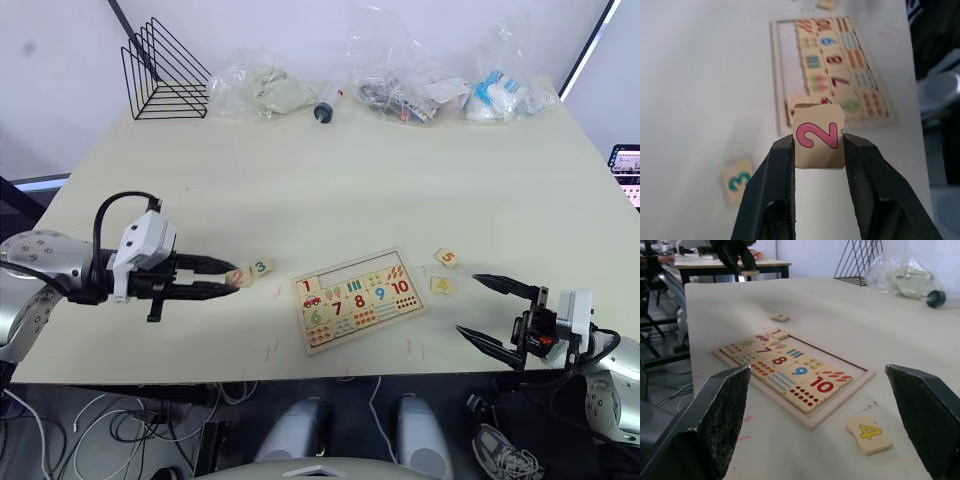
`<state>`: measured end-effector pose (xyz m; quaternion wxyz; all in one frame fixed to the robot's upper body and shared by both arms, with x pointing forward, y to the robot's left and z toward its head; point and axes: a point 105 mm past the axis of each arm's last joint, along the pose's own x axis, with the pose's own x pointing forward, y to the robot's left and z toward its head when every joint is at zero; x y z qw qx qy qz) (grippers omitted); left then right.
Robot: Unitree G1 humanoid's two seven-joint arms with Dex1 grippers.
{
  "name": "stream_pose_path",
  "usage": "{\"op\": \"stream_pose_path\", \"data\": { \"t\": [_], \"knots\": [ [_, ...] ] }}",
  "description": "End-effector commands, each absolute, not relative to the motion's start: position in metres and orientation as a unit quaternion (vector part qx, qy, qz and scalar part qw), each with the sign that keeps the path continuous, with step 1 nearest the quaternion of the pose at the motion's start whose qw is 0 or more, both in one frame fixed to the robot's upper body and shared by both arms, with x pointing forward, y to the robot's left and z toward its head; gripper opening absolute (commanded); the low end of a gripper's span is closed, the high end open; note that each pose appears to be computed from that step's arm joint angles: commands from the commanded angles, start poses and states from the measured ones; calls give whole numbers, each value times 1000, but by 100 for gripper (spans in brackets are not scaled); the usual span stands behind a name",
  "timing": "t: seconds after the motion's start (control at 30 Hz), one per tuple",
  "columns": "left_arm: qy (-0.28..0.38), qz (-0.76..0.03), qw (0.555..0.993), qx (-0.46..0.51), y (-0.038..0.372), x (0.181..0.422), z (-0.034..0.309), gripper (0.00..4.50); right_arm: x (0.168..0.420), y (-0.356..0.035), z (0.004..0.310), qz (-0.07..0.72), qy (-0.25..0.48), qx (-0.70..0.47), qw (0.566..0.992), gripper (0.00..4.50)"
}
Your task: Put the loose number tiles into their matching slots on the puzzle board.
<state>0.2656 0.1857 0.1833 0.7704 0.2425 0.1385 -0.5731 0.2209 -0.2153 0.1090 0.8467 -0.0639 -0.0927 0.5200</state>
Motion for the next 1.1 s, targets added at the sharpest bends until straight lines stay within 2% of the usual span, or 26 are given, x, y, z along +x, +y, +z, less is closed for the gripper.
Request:
{"op": "stream_pose_path", "data": {
  "t": [0.03,0.27,0.57,0.8,1.1],
  "knots": [
    [138,-574,766,255,169,267,187,90,219,-218,116,510,-109,-84,849,450],
    [150,-584,747,279,139,275,180,90,217,-220,115,501,-107,-90,854,450],
    [200,-570,727,326,110,282,172,90,216,-216,117,496,-114,-96,855,450],
    [249,-532,732,343,101,295,156,90,219,-210,123,496,-123,-98,854,450],
    [282,-516,735,337,81,311,144,90,223,-203,127,498,-128,-98,852,450]
  ]
}}
